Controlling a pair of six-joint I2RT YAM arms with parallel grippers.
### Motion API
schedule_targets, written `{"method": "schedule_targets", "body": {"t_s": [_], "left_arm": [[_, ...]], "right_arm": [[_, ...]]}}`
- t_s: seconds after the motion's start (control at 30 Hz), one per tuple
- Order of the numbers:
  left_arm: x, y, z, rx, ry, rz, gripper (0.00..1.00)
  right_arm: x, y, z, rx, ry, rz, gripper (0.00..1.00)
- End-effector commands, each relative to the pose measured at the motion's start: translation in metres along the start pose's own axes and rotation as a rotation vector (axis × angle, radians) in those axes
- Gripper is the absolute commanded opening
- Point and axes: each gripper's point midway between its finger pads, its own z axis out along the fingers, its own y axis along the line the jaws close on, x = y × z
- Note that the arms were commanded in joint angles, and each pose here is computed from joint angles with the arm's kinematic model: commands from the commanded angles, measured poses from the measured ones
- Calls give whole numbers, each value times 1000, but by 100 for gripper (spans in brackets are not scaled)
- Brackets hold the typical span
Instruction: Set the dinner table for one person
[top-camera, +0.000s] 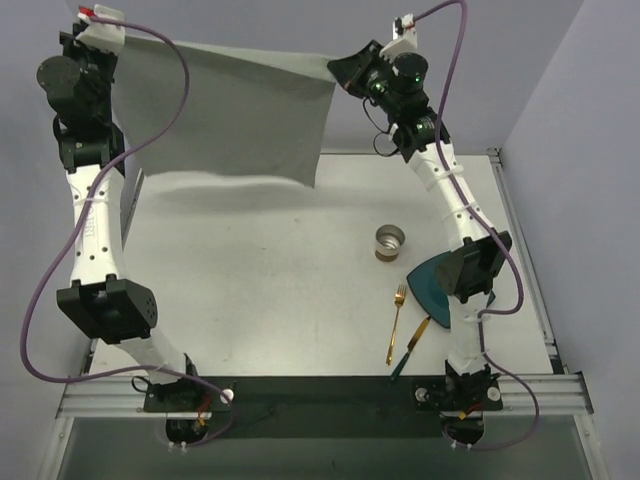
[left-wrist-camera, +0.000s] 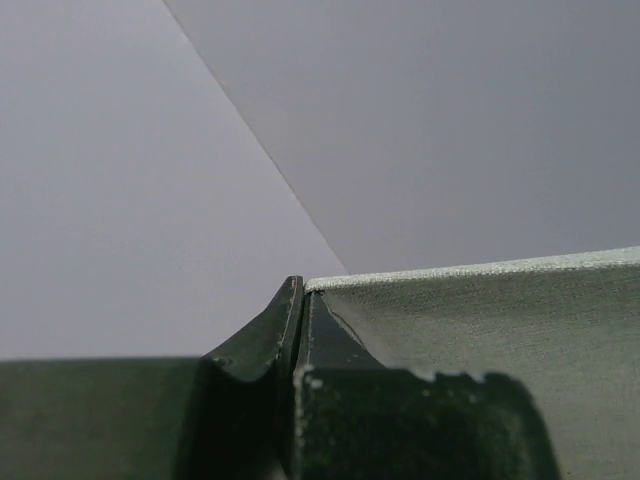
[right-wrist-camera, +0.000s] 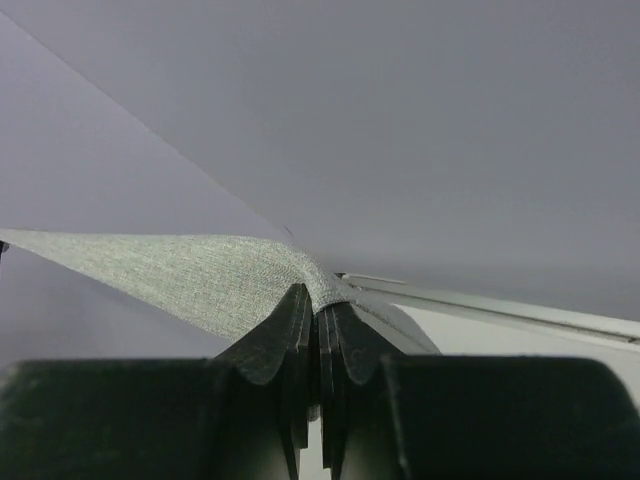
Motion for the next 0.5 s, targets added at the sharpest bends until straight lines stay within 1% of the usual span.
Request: {"method": "schedule_targets", "body": {"t_s": [0.0,0.03,0.1,0.13,0.17,0.2,0.23,0.27,0.3,0.33,0.37,0.4,0.43,0.47], "left_arm": [[-21,42,-1,-109,-86,-12,0],[-11,37,-4,-70,-65,-5,0],[15,23,-11,10,-9,30,0],[38,1,-23,108,38,43,0],[55,0,-32,148,71,97,0],[67,-6,-42,198,97,124,0],[99,-32,-67,322,172,127,0],[116,-35,-80,373,201,197,0],[135,-45,-96,432,241,219,0],[166,-69,-129,540,321,220,0],[184,-79,-147,601,353,276,0],[197,-84,-171,651,402,286,0],[228,-103,-200,732,461,300,0],[240,-108,-217,767,493,308,0]], "right_arm": [[-73,45,-28,-123,-190,-76,0],[-52,26,-26,-85,-137,-76,0],[-21,22,-36,-99,-23,-91,0],[22,0,-38,-68,88,-66,0],[43,-5,-44,-60,146,-55,0],[56,-1,-58,-68,189,-66,0],[80,-8,-66,-50,246,-72,0],[126,-20,-78,-23,346,-66,0],[152,-24,-93,-7,428,-82,0],[173,-29,-103,9,487,-81,0],[215,-37,-126,42,606,-67,0],[231,-41,-135,50,648,-69,0],[250,-48,-148,81,707,-57,0],[283,-54,-171,114,793,-39,0]]}}
